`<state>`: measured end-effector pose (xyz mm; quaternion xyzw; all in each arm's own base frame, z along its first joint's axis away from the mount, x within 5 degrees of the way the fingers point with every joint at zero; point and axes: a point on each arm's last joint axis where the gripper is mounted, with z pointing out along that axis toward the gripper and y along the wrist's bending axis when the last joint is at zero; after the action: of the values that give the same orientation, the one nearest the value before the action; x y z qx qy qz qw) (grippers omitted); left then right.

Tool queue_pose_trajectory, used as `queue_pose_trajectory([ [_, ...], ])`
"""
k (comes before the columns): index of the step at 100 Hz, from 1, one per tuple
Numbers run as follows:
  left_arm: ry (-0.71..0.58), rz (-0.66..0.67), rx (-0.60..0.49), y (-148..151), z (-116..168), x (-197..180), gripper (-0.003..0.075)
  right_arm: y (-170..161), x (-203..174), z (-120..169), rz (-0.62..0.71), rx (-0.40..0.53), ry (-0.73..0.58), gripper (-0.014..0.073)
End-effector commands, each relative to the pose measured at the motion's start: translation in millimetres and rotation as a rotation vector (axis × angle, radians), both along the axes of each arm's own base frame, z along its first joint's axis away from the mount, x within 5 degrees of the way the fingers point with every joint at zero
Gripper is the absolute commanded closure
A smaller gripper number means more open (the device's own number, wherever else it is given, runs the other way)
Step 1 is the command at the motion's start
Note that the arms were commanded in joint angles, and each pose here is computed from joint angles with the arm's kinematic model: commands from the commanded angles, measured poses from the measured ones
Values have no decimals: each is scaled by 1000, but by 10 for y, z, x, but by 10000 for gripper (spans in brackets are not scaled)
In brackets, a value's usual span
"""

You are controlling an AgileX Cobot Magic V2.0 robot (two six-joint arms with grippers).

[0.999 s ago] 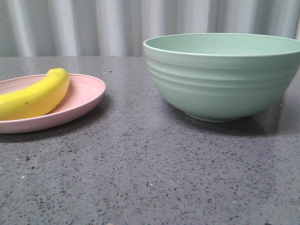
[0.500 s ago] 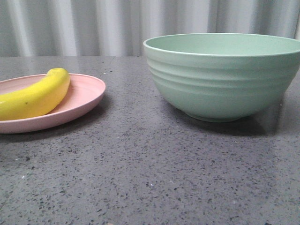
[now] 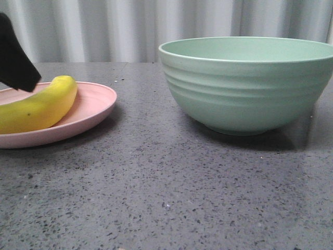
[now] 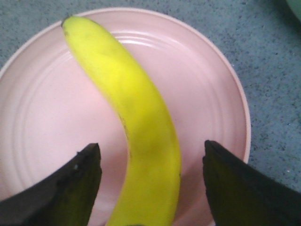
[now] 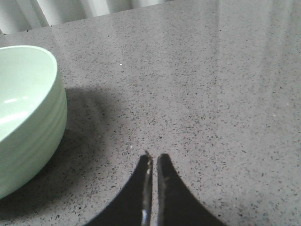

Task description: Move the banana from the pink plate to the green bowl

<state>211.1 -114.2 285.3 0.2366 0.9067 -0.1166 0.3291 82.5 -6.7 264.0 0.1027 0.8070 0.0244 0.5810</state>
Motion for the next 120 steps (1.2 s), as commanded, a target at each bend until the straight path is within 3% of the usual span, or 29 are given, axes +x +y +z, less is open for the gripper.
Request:
queue_pose_trajectory([
  [1,-37,-5,-27,-78,120,101,300,-23,35,153,-18,-20,-88,659],
  [19,61,-16,18,-137,3,195,300,-23,35,153,-18,-20,-88,659],
  [73,99,-18,57,-185,-177,315,312,-23,35,153,-18,-20,-88,659],
  [102,83,-15,50,-189,-168,327,597,-24,36,156,-19,-20,-92,659],
  [120,77,-14,47,-190,-165,332,729,-26,38,164,-21,-22,-101,659],
])
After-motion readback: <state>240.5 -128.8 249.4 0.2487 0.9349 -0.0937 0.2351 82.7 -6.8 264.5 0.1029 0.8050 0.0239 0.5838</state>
